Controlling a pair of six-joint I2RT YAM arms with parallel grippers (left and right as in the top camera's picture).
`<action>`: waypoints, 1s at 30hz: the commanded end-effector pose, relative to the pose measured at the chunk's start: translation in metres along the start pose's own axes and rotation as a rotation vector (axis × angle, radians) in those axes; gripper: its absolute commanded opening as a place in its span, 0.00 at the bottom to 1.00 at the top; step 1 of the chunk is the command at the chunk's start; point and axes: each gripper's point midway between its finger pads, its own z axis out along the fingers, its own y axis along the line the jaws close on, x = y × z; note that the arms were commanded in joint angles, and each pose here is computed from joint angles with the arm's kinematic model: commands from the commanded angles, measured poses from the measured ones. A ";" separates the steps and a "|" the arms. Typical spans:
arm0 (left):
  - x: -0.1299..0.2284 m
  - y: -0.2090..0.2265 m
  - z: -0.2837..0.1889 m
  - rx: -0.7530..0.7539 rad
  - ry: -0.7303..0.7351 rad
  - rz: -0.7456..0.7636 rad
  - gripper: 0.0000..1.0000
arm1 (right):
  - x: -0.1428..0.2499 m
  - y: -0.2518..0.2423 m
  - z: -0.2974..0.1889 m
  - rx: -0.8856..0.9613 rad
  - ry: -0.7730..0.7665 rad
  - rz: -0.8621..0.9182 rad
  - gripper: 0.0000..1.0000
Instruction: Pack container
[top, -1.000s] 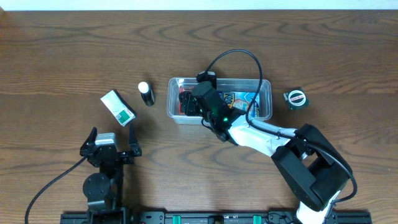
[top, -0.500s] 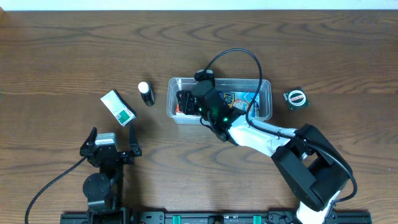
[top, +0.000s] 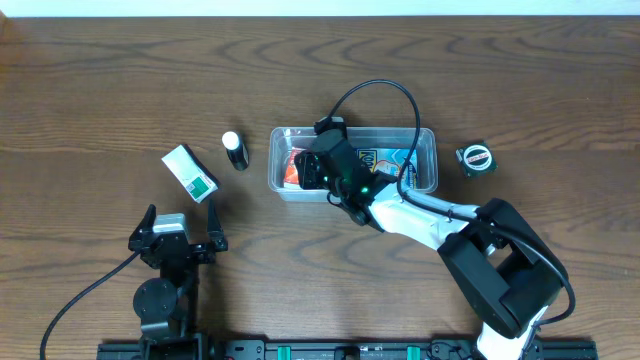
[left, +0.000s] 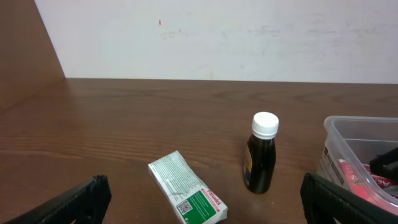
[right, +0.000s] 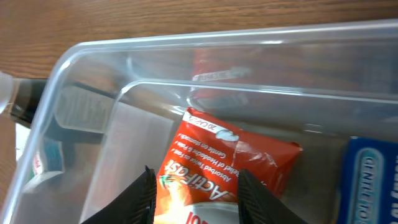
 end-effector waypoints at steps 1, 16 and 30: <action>0.015 -0.001 0.001 0.006 0.045 -0.010 0.98 | -0.001 -0.006 0.002 0.014 0.004 -0.007 0.43; 0.015 -0.001 0.001 0.006 0.045 -0.010 0.98 | -0.014 -0.003 -0.006 0.025 -0.039 -0.039 0.47; 0.015 -0.001 0.001 0.007 0.045 -0.010 0.98 | -0.019 -0.013 -0.014 0.078 -0.050 -0.032 0.42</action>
